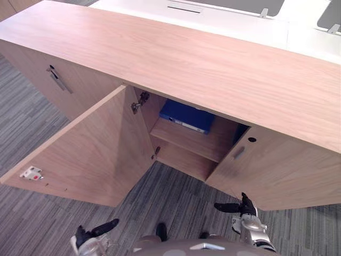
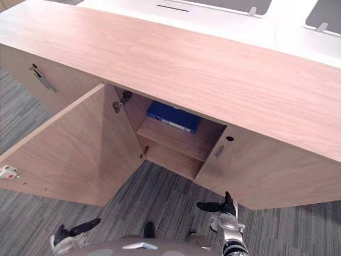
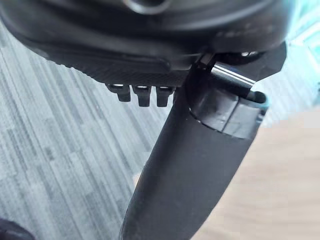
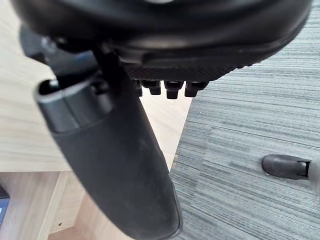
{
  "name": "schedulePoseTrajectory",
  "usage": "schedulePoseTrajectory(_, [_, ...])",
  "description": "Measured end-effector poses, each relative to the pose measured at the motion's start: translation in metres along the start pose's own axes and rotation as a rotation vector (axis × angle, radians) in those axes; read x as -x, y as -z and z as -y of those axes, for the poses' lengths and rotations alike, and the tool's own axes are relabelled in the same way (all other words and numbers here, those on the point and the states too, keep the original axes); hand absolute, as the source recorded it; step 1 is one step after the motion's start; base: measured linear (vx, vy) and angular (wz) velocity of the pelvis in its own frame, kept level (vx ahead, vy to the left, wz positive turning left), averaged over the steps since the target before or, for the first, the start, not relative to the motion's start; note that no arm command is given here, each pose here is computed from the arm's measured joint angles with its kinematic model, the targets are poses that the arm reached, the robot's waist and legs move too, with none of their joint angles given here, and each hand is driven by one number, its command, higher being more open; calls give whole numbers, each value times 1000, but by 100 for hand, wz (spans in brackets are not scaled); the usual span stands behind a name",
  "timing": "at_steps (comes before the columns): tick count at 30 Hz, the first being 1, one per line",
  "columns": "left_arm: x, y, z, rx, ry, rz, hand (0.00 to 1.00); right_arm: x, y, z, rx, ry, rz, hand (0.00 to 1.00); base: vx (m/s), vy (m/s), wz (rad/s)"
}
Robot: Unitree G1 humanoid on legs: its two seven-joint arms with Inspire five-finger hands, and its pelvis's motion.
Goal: Walk over to the cabinet, pick up the folder, carry it to the office cabinet, place the folder inside the office cabinet, then close the office cabinet door
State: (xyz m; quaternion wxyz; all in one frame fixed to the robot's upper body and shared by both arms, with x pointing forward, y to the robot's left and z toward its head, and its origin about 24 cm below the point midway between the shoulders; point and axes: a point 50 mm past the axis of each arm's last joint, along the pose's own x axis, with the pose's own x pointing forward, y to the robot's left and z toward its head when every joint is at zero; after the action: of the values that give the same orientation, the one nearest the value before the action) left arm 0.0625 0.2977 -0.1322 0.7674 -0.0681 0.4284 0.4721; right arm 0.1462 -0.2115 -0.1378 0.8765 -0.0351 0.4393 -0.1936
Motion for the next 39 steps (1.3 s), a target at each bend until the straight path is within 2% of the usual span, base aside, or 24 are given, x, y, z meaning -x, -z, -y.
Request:
schedulePoseTrajectory(7, [-4,-53,-17,62,-38,198,100,1,6,1,5,4,-21,100,-56,-18,0])
schedulePoseTrajectory(13, [5,-108,-14,88,-3,423,100,2,14,7,15,16,-38,100,-6,-3,0])
schedulePoseTrajectory(18, [13,-135,-9,63,36,545,100,2,14,12,22,17,-37,100,0,0,0])
schedulePoseTrajectory(28, [22,-146,2,-5,118,619,100,5,26,14,31,-1,-68,100,-19,-11,0])
schedulePoseTrajectory(39, [43,-109,12,-89,245,619,100,9,37,15,35,-15,-100,100,-40,-22,4])
